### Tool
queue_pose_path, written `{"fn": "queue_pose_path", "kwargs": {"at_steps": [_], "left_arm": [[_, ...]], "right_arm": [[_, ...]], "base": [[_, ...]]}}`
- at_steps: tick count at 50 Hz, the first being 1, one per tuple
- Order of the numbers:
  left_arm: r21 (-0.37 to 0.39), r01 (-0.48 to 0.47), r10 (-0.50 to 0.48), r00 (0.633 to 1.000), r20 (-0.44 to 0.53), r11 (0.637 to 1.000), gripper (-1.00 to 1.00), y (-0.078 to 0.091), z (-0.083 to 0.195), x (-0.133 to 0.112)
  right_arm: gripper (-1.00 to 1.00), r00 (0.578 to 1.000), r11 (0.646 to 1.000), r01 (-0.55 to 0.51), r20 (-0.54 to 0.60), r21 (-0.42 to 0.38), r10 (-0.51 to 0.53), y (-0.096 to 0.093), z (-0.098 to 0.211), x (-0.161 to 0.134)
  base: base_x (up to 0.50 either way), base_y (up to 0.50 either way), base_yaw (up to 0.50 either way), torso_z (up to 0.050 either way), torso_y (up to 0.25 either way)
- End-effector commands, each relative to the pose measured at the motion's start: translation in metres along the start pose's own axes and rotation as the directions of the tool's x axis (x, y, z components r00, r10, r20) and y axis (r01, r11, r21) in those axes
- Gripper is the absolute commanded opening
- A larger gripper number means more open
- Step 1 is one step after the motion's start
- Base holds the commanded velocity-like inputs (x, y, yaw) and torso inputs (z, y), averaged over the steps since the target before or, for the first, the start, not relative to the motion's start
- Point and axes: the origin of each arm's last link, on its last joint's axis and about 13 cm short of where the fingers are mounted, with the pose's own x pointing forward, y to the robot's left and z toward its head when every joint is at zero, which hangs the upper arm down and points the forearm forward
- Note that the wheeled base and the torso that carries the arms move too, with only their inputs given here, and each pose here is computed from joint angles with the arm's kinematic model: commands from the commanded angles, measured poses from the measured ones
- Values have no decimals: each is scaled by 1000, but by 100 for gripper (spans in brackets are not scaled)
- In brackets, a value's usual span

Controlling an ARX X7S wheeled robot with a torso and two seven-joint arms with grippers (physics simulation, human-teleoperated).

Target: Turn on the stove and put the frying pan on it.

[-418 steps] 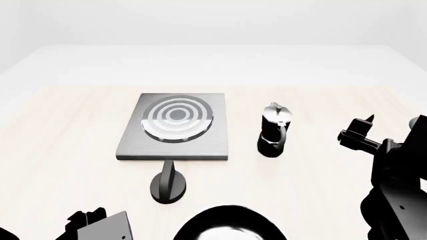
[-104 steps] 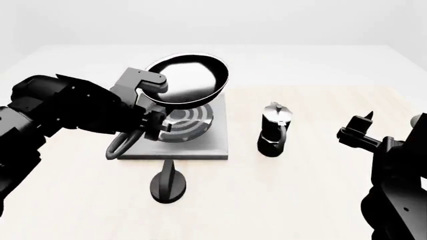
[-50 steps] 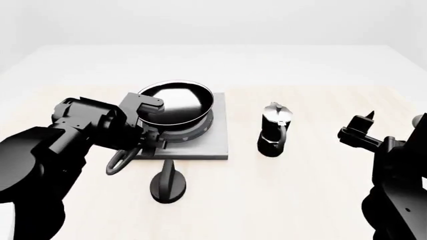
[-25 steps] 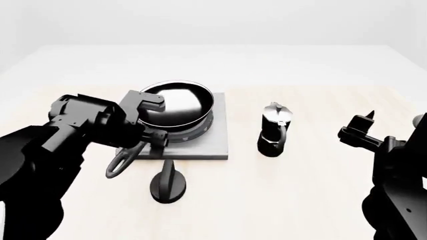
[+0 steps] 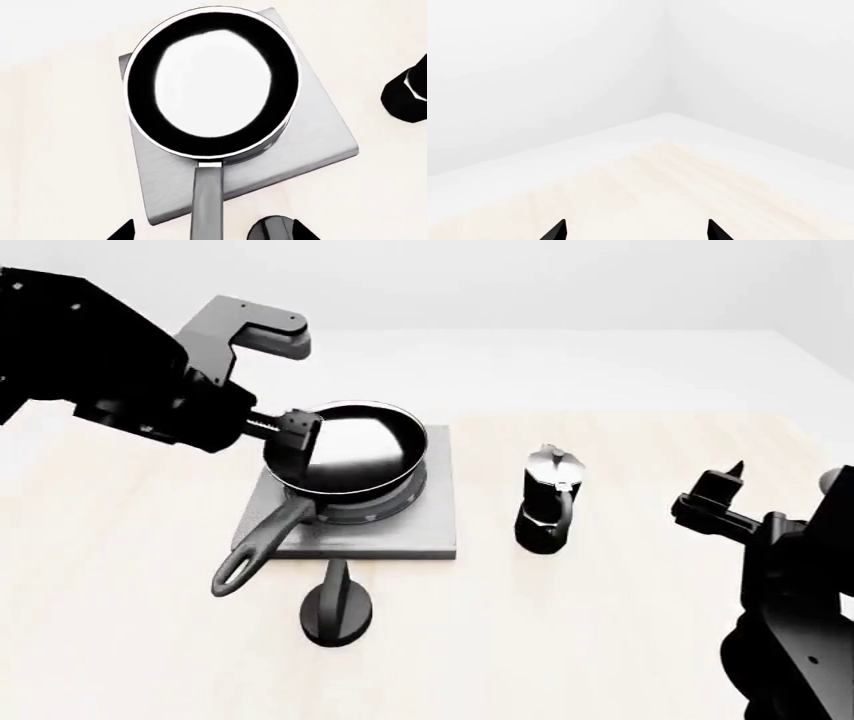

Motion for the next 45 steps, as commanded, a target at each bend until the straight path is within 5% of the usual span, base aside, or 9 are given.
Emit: {"fn": "queue_pose_path", "kwargs": {"at_steps": [1,5,7,9,15,29,36,45], "left_arm": [[83,28,-36,995,95,996,100,-5,10,-64],[109,141,-163,960,227,984,100,-11,7,-75],[189,157,-211,926,314,969,100,-20,-3,-77],[280,145,-255,874,413,949,100,-32,-21,-75],[328,67,-267,740,617,942,100,-48,-55,-74],[429,88,-344,748,567,899,100,-68,-75,-57],[455,88,-367,733,572,886,100,-74,-76,-54],[449,91,-366,729,578,889,100,-73,-75,-55]], "right_arm": [[100,1000,1000,-5,-1,-2,5,1,-1,0],[100,1000,1000,-8,1,-3,8,1,0,-1],[100,1000,1000,-15,3,-5,15,2,0,-1],[100,1000,1000,-23,4,-7,23,3,0,-2],[100,997,998,-60,47,5,59,5,4,-6],[100,935,958,-285,215,-16,282,27,45,-4],[100,834,888,-454,314,-75,453,34,56,-21],[100,803,867,-490,341,-87,488,35,63,-26]], "base": [[0,0,0,0,0],[0,0,0,0,0],[0,0,0,0,0],[0,0,0,0,0],[0,0,0,0,0],[0,0,0,0,0],[0,0,0,0,0],[0,0,0,0,0]]}}
